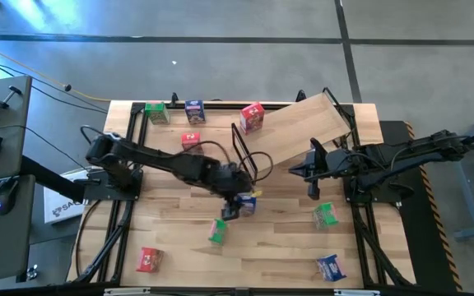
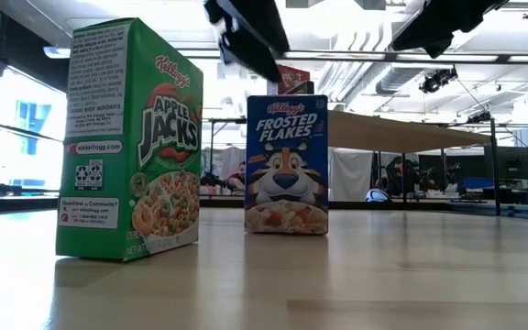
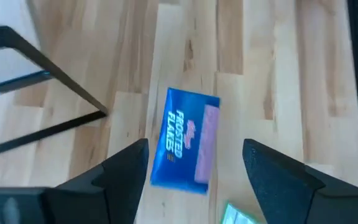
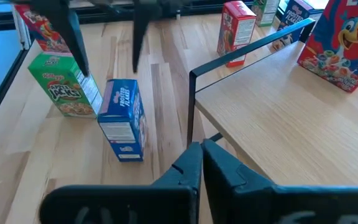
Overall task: Stack cereal on shelf
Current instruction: Put the middle blue cereal box on the shelf
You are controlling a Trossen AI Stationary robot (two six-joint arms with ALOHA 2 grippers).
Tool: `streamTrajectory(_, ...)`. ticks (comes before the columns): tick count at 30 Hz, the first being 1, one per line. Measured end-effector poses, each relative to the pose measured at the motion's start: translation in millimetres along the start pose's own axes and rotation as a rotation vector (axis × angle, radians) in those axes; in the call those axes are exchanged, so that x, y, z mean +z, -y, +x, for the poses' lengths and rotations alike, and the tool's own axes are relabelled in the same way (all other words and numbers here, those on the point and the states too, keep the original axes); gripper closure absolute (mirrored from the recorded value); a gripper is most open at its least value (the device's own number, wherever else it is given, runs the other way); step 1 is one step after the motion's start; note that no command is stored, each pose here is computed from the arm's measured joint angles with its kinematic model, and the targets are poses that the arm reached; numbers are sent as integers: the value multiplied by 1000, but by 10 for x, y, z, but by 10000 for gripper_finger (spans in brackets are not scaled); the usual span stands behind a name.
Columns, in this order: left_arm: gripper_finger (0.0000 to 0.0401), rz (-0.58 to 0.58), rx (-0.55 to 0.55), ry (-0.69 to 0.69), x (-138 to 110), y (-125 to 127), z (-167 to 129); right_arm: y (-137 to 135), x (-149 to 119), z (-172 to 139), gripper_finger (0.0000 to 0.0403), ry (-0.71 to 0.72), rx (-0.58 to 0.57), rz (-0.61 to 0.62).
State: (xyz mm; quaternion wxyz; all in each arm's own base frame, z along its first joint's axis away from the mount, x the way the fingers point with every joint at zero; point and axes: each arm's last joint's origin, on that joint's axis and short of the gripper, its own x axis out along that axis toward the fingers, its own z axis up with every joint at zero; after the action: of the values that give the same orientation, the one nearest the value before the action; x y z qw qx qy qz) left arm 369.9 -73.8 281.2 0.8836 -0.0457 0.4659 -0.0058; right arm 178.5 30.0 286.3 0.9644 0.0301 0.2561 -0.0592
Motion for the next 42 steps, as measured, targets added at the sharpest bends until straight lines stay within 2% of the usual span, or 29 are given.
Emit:
streamTrajectory(4,176,65,0,63,-215,112,-243,-44,5,73,348,-9,32,27)
streamTrajectory(8,217,33,-70,203,-540,126,-297,-205,15,238,289,-4,99,7)
streamTrajectory(13,266,-117,-113,305,-989,-49,-83,-455,-17,506,205,4,151,-3)
streamTrajectory(16,288,-175,-122,348,-1144,-128,61,-583,-45,672,157,20,166,31)
streamTrajectory(20,310,-187,-121,355,-1261,-175,220,-687,-81,881,112,6,132,65)
streamTrajectory(32,332,-129,-153,419,-1220,-177,497,-865,79,1406,100,-114,52,57)
streamTrajectory(42,333,-101,-196,493,-1152,-147,599,-862,62,1633,100,-299,1,12)
